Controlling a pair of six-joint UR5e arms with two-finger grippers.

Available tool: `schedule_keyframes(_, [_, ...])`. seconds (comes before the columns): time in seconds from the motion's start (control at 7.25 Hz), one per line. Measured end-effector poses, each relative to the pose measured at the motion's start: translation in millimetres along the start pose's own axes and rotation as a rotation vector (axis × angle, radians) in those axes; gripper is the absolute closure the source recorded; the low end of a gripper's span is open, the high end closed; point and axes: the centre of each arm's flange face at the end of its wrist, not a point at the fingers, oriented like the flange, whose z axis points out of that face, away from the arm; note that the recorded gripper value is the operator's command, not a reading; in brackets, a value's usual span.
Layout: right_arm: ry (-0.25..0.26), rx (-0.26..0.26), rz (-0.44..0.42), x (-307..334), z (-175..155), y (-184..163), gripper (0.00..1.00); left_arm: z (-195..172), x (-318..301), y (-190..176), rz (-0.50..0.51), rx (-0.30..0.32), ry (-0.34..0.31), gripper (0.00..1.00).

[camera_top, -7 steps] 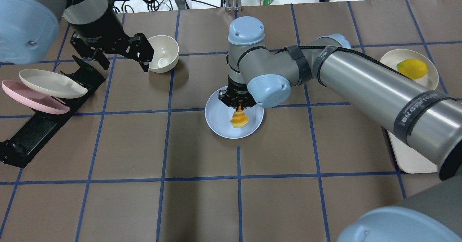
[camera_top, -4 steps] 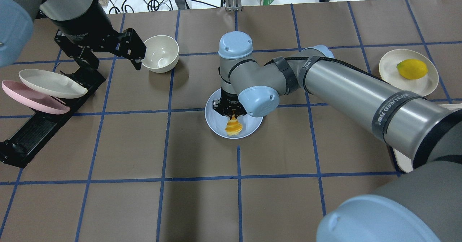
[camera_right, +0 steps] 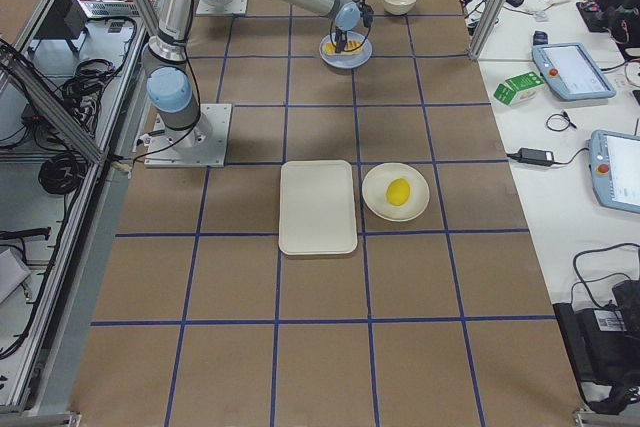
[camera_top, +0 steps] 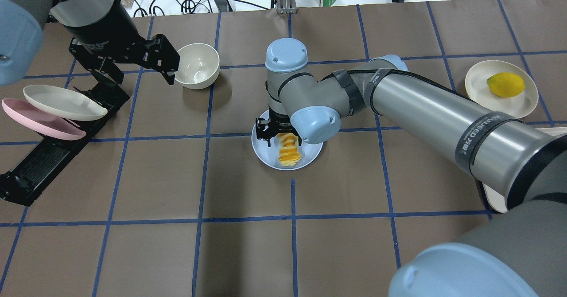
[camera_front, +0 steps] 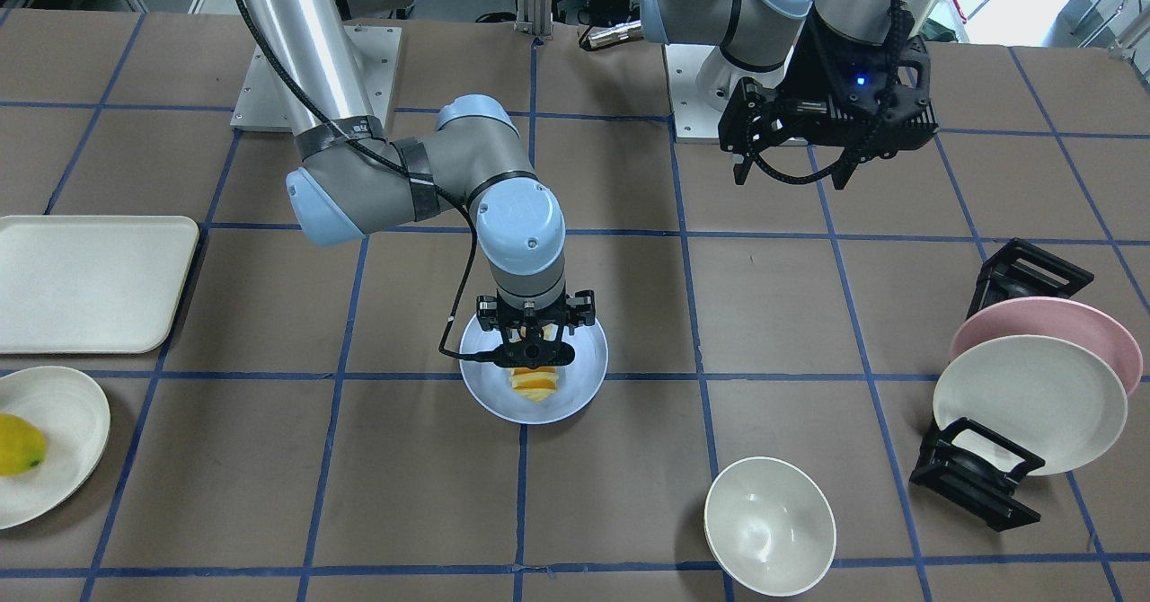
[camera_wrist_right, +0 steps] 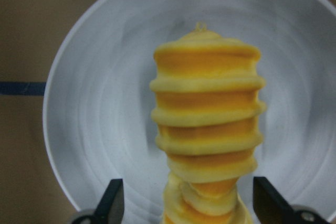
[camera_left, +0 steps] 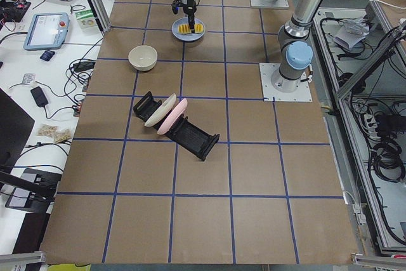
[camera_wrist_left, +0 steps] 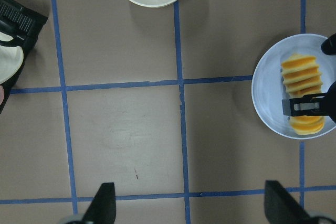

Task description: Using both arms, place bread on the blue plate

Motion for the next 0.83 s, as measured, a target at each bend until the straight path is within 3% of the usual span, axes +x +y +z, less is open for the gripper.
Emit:
schedule_keyframes(0.41, [-0.016,0.058,0.036,26.3,-60.7,0.8,0.00,1.0,0.7,2.4,0.007,0.001,-0.003,0.00])
schedule_keyframes(0.83, [-0.021,0.078,0.099,151.5,-168.6,-0.2,0.00,3.8,1.8,3.2,-0.006,-0.003,0.002,0.00])
